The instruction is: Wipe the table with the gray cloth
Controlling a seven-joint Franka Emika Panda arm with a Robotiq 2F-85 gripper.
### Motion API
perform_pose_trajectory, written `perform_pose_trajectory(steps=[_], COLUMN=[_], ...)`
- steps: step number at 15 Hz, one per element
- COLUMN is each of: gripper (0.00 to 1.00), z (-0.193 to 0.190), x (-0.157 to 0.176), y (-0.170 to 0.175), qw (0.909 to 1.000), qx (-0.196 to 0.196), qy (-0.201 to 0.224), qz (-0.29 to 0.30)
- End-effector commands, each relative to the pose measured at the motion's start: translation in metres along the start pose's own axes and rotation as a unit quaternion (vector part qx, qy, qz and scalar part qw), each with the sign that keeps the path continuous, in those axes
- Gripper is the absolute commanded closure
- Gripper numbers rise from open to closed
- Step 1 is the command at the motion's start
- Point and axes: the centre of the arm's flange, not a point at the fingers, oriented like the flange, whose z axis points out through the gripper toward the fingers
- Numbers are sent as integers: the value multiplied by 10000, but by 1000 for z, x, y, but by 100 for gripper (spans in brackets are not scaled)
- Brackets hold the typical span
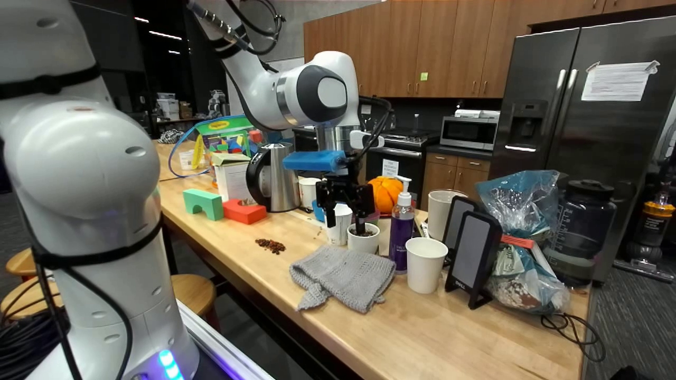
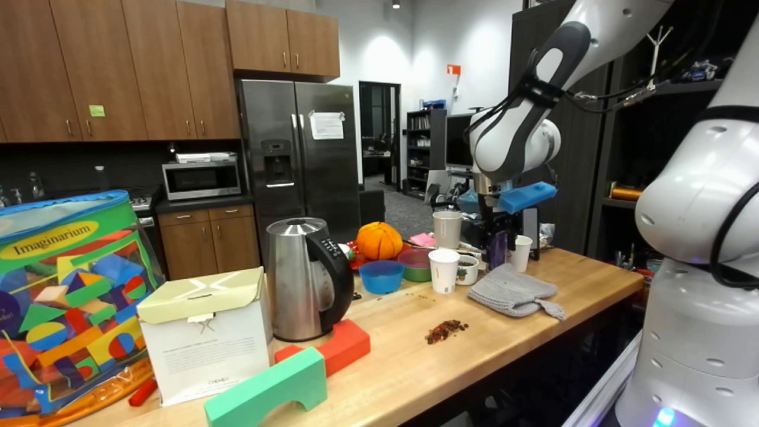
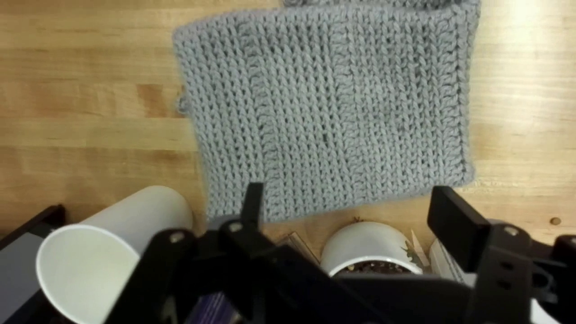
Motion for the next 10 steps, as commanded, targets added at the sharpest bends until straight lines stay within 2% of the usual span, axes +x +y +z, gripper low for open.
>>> perform_pose_trajectory(steps=[1,5,10], gripper=[0,0,0], z=[7,27,53], x=[-14,-16,-5], y=[13,32,46], qw=[9999,9987,9957], qx=[-50,169,329], qy=[-141,-482,-583], qz=[4,-37,-645])
